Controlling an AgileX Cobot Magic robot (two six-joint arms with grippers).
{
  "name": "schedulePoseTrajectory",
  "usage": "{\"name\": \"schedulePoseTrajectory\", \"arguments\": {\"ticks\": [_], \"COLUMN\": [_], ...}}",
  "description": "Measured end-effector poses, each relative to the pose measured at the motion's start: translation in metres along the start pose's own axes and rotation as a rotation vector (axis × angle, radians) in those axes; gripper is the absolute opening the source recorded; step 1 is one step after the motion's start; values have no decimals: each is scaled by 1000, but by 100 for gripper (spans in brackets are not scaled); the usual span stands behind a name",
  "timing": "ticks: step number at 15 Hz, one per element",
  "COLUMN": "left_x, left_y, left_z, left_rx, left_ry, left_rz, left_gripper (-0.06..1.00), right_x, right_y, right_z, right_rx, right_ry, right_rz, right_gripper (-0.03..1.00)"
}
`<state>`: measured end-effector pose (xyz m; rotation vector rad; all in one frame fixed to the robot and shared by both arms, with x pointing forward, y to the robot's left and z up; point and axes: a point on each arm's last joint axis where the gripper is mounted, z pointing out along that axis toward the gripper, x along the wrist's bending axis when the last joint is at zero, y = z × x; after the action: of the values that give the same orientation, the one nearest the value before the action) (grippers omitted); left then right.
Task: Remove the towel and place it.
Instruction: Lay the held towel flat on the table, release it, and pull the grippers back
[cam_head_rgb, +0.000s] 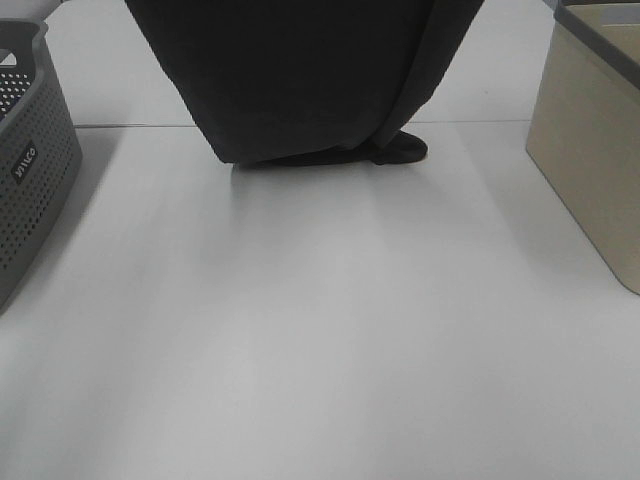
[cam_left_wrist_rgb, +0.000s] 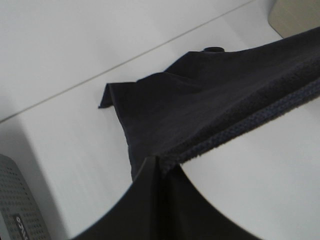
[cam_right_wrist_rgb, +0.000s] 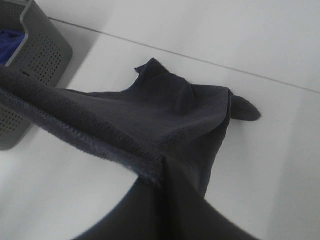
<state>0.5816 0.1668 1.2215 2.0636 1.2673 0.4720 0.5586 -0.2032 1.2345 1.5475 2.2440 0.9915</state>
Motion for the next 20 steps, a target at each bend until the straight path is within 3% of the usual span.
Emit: {"name": "schedulePoseTrajectory", "arguments": {"ticks": [6, 14, 18, 20], "left_x": [-49, -61, -67, -69], "left_y": [-84, -148, -177, -192], "left_z": [-46, -55, -82, -72], "left_rx": [98, 190, 138, 192], "left_ry": [-124, -228, -300, -327], "left_rz": [-79, -161, -85, -84], "left_gripper": [0, 0, 0, 0], "right_x": [25, 38, 44, 42], "right_y": [-82, -171, -216, -231], "right_z": [-53, -63, -64, -54], "right_rx": [47, 126, 144, 186], "right_ry": [77, 140, 174, 176], "right_rz": [35, 141, 211, 239], "right_gripper": [2, 2, 2, 2]}}
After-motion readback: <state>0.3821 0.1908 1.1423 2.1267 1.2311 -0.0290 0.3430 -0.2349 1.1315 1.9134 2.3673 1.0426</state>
